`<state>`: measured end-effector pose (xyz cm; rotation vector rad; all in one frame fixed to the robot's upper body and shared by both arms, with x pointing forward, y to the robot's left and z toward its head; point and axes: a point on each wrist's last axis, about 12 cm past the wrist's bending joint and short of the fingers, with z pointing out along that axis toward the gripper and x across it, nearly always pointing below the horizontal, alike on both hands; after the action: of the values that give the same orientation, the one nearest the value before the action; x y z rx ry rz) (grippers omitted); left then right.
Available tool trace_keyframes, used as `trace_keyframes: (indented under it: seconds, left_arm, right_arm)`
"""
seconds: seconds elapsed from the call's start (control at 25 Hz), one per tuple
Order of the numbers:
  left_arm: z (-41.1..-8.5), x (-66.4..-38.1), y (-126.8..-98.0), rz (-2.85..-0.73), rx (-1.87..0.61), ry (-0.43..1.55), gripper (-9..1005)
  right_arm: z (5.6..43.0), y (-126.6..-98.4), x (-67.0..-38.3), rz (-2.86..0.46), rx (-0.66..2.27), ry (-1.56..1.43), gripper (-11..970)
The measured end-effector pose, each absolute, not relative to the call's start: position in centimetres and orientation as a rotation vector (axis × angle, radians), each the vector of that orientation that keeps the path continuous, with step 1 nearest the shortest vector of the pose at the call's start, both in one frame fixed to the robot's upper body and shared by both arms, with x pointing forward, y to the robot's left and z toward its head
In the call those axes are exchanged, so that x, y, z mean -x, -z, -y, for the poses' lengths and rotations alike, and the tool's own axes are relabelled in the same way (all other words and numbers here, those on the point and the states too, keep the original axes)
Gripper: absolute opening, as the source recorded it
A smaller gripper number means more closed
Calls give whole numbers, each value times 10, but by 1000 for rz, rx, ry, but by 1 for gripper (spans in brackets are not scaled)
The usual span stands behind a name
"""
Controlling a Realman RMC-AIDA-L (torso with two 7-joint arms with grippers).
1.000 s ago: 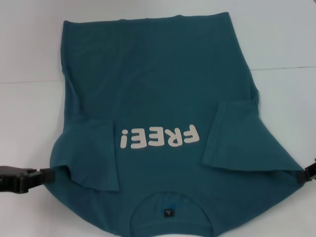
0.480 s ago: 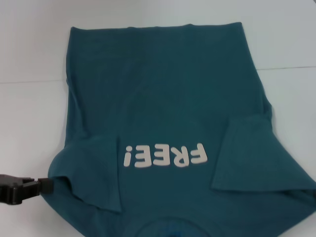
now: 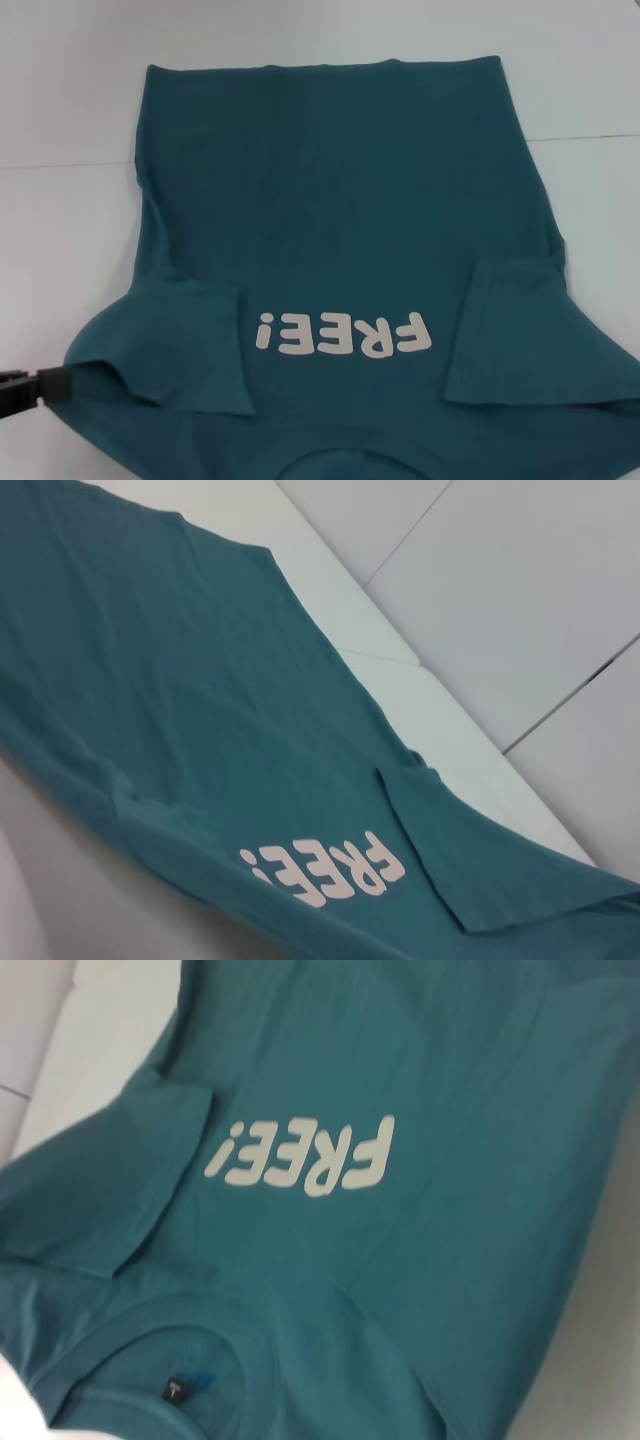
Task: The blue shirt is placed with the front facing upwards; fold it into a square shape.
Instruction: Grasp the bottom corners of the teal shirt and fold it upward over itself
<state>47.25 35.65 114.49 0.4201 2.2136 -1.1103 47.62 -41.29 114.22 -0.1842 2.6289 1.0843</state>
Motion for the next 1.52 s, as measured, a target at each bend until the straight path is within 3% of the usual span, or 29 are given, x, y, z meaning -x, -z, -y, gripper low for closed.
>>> trace_keyframes:
  seconds: [0.24, 0.72, 1.52]
  left_arm:
    - [-359, -466, -1146, -2175, -388, 1127, 35]
    - [-348, -533, -1150, -2109, -295, 1144, 35]
    - [-333, -593, -1140, -2006, -145, 1030, 35]
  right_arm:
    - [415, -1143, -477, -2457, 104, -1270, 22]
    - [396, -1156, -532, -2228, 17, -1284, 21]
    - [416, -1146, -567, -1960, -293, -1132, 21]
